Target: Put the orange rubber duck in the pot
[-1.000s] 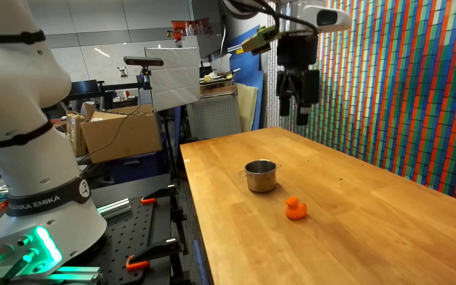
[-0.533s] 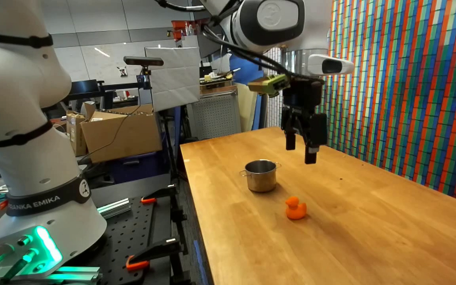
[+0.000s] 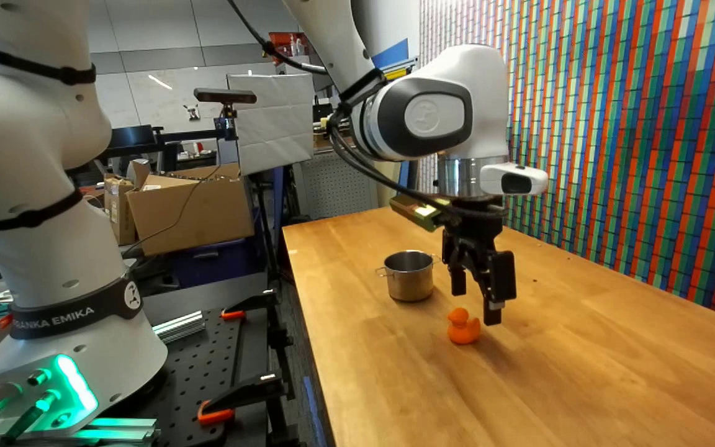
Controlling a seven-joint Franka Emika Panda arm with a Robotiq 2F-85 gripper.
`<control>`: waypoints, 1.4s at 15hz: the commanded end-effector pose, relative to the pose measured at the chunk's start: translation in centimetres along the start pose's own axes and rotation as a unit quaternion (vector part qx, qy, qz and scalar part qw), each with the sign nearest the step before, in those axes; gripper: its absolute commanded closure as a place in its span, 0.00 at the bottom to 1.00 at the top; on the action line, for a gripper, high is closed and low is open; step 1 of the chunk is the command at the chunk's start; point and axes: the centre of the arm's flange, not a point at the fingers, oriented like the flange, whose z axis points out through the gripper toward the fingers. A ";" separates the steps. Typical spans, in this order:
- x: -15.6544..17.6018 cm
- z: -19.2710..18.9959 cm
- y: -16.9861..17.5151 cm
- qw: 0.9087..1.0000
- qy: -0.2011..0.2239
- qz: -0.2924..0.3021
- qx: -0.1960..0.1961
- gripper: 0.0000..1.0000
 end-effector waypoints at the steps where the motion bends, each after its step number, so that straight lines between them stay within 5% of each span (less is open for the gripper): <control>1: 0.2 2.9 -1.4 1.000 0.020 0.008 0.000 0.00; 3: -0.1 3.9 -2.6 1.000 0.025 0.009 0.007 0.00; 4: -0.2 4.3 -3.1 1.000 0.027 0.006 0.009 0.25; 6: -0.3 4.8 -3.7 1.000 0.025 0.010 0.014 0.32; 12: 0.6 4.0 -2.9 0.998 0.022 0.048 0.023 0.80; 17: 2.9 -3.2 -3.1 0.995 0.014 0.082 0.056 0.83; 21: 3.1 -10.9 -6.5 0.990 0.004 0.087 0.112 0.83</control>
